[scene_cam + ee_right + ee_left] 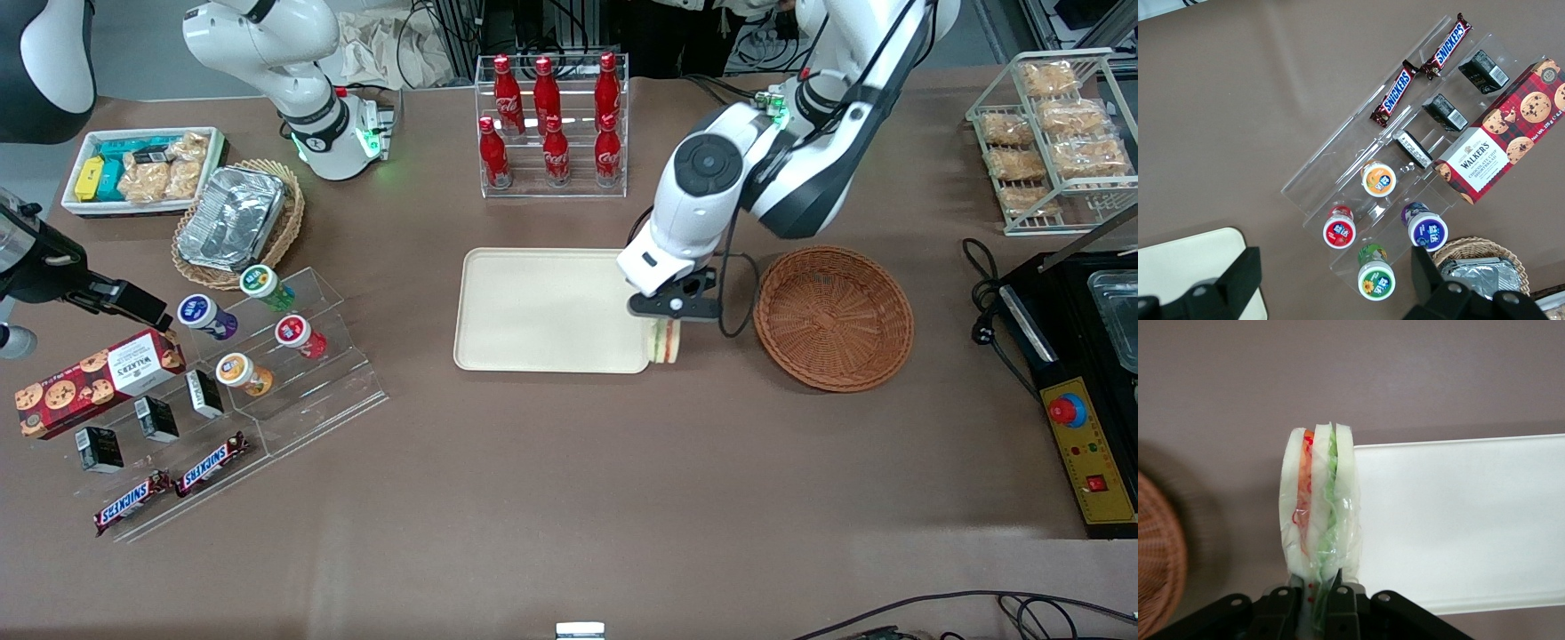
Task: Place sandwich from basket to tray
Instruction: 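Lower the sandwich onto the tray and open the left gripper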
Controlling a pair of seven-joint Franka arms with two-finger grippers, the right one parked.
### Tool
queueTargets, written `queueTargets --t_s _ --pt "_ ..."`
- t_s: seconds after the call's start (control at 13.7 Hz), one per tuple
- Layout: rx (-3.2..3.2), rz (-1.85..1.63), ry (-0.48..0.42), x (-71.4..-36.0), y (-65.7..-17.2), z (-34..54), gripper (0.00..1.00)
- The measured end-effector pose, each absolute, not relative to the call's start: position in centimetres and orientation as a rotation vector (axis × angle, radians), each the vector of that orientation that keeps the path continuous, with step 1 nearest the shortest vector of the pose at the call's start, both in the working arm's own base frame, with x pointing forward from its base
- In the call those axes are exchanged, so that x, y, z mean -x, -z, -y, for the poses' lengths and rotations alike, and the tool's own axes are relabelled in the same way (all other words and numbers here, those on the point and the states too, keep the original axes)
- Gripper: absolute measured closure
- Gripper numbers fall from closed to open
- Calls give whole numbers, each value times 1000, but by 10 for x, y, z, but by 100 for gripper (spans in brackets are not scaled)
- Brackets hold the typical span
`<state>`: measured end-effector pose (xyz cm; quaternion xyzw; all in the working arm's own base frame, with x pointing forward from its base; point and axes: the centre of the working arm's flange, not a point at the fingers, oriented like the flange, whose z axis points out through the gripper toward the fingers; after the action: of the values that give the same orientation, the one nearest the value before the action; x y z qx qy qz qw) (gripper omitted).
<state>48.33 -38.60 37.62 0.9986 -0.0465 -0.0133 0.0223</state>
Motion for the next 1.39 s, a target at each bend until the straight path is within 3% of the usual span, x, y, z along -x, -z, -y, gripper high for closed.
queueTargets --t_s 0.44,1.39 --pt "-3142 5 -42 -467 -302 423 85" --pt "-3185 79 45 -427 -259 443 81"
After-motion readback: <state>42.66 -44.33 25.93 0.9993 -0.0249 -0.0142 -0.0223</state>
